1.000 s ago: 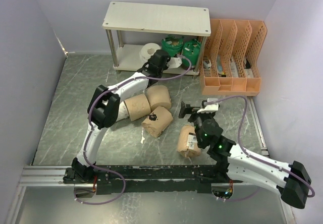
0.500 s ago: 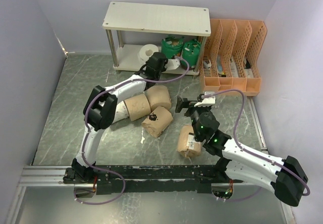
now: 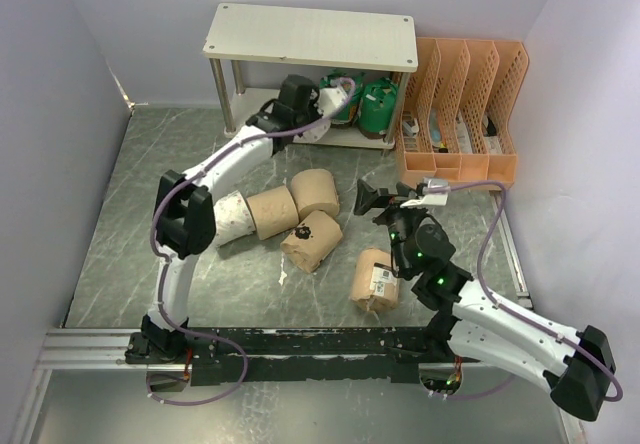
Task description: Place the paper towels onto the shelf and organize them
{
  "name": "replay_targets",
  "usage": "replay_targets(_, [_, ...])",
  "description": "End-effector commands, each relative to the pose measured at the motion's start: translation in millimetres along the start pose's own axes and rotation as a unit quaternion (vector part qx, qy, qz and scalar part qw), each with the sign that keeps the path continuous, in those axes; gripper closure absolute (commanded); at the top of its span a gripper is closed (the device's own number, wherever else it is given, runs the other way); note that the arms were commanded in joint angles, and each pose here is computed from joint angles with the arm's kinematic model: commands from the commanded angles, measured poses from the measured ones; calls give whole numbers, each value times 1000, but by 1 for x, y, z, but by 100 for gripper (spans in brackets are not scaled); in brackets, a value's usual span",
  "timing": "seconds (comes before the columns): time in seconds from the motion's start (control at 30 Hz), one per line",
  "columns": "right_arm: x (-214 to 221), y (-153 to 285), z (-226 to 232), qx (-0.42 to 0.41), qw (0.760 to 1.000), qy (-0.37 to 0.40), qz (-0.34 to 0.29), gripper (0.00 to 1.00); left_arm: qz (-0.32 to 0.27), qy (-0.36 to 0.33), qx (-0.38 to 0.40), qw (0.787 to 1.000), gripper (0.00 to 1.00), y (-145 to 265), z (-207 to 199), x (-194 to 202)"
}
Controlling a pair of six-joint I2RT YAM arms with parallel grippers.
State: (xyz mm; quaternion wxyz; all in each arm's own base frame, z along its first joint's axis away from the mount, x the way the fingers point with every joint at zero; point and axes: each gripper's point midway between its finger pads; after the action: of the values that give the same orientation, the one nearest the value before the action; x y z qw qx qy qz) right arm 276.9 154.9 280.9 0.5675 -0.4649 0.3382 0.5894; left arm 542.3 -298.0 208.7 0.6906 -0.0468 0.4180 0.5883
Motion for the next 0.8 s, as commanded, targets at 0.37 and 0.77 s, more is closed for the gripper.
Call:
replay_targets(0.37, [8,10,-14,6,1000,-6,-1,0,-110,228,427,868,93,135,-33,-25])
replay_targets(0.77, [44,-20,67,-137,987,45,73,0,-200,143,589,770,93,259,-68,-7])
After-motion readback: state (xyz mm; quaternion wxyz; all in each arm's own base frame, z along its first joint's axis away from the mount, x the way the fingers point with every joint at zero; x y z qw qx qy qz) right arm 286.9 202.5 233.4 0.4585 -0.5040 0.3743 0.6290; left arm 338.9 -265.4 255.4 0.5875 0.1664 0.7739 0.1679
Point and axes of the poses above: each gripper's point midway between its finger pads, its own y axis back along the fingers, its own z axis along the line the jaws close on, x = y × z, and after that the axes turned 1 degree about -y, right-handed
